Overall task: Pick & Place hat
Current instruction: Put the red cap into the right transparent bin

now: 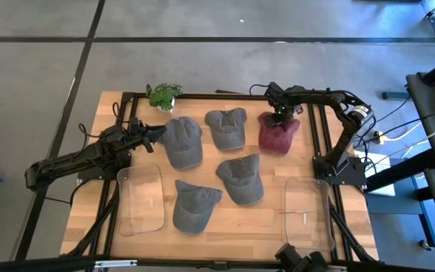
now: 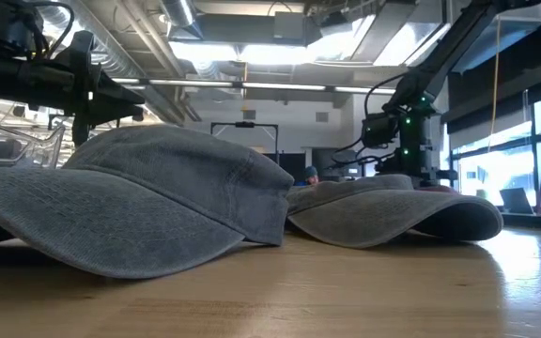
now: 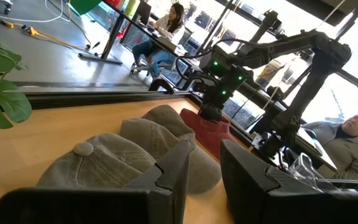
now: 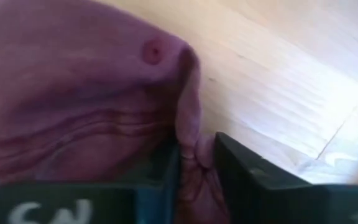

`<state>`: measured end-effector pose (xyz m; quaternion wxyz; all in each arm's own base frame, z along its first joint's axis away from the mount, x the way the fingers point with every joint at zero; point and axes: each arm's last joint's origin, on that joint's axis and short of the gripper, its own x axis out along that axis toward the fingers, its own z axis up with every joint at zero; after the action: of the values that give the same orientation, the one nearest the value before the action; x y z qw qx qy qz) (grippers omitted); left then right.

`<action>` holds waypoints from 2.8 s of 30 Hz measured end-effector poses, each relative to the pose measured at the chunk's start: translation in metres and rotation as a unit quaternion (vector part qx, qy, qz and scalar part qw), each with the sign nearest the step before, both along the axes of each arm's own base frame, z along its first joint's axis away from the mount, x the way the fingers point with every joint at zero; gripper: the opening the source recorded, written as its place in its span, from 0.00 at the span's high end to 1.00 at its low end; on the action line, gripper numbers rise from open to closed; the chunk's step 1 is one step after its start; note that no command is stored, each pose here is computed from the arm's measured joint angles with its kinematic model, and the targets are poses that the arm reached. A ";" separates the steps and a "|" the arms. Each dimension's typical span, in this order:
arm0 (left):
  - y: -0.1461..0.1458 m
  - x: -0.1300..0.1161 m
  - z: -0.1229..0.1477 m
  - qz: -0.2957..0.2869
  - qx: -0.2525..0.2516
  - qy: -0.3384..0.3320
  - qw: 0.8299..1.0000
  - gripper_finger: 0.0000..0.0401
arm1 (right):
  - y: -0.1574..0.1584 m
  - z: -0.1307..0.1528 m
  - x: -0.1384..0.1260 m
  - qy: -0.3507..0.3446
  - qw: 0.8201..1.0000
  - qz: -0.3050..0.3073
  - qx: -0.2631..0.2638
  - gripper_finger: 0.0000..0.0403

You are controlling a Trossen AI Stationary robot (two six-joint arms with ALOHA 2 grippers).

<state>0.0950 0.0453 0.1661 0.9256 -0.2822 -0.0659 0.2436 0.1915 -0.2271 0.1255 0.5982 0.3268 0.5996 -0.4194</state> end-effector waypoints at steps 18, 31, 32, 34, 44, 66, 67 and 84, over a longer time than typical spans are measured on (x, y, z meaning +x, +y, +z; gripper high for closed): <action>0.000 0.000 0.000 0.000 0.000 0.001 1.000 0.78 | 0.027 0.062 0.008 -0.061 0.992 0.060 -0.093 0.90; 0.002 -0.001 0.000 0.031 0.000 0.002 1.000 0.78 | 0.094 0.204 -0.002 -0.199 0.945 0.096 -0.241 0.90; 0.002 -0.001 0.000 0.035 0.000 0.002 0.999 0.78 | 0.101 0.217 -0.002 -0.201 0.941 0.103 -0.252 0.90; 0.002 -0.001 0.000 0.037 0.000 0.002 0.999 0.78 | 0.116 0.242 -0.004 -0.201 0.936 0.111 -0.265 0.90; 0.002 -0.001 0.000 0.036 0.000 0.002 0.999 0.78 | 0.190 0.318 -0.024 -0.272 0.924 0.104 -0.247 0.90; 0.002 -0.001 0.000 0.037 -0.011 -0.005 0.999 0.78 | 0.323 0.302 -0.059 -0.305 0.945 0.108 0.045 0.90; 0.002 -0.001 0.000 0.037 -0.011 -0.005 0.999 0.78 | 0.328 0.301 -0.061 -0.301 0.946 0.105 0.056 0.90; 0.002 -0.001 -0.001 0.039 -0.013 -0.001 0.999 0.78 | 0.381 0.239 -0.084 -0.210 0.975 0.067 0.035 0.90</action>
<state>0.0938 0.0472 0.1649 0.9116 -0.2914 -0.0747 0.2801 0.1072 0.1539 0.3647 0.7257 0.3876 0.4954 -0.2787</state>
